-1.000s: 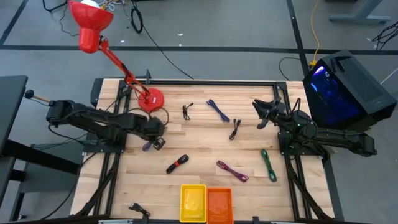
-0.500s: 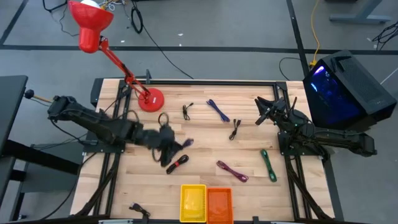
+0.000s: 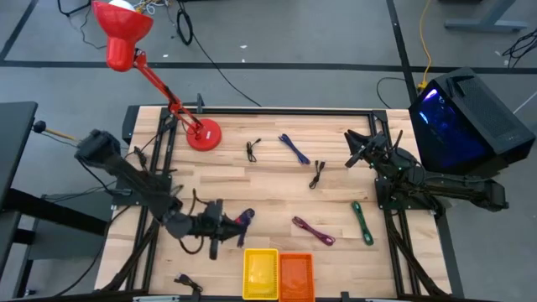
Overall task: Pick & Place USB Port
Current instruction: Put the bottom blue charger cable into the yellow bin
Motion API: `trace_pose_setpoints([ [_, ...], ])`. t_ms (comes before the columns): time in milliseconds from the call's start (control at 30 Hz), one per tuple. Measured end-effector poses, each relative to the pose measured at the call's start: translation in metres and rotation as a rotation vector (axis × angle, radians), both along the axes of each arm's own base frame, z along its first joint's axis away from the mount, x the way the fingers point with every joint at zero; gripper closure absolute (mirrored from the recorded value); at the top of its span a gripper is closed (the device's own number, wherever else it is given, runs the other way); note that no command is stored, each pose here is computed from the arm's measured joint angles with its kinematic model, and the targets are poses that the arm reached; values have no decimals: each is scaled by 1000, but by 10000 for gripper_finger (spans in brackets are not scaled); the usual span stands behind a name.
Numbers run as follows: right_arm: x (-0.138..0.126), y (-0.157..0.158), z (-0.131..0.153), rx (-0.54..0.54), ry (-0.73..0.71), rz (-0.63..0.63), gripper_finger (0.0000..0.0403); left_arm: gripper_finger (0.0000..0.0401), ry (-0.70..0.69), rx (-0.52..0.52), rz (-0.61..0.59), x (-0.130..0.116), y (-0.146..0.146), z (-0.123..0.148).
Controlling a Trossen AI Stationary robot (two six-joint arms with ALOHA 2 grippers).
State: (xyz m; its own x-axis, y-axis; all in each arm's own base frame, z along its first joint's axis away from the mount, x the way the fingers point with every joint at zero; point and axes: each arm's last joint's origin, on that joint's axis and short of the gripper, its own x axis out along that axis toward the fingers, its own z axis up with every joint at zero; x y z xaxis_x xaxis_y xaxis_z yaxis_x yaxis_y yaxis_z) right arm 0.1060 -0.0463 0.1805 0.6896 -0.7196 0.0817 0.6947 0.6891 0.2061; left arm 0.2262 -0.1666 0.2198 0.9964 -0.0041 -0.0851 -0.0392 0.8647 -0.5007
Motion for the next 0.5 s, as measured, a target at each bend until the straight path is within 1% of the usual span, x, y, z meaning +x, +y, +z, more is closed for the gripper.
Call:
trace_pose_setpoints([
  [133,0,0,-1,12,-1,2,316,377,-102,-82,-19,12,-13,-12],
  [267,0,0,-3,19,21,2,316,377,-101,-137,10,25,-25,-35],
  [367,0,0,-5,24,39,2,316,377,-109,-164,34,40,-39,-39],
  [433,0,0,-7,32,66,1,316,377,-106,-160,31,50,-50,-41],
  [500,0,0,-9,38,88,2,316,377,-120,-166,18,59,-61,-37],
])
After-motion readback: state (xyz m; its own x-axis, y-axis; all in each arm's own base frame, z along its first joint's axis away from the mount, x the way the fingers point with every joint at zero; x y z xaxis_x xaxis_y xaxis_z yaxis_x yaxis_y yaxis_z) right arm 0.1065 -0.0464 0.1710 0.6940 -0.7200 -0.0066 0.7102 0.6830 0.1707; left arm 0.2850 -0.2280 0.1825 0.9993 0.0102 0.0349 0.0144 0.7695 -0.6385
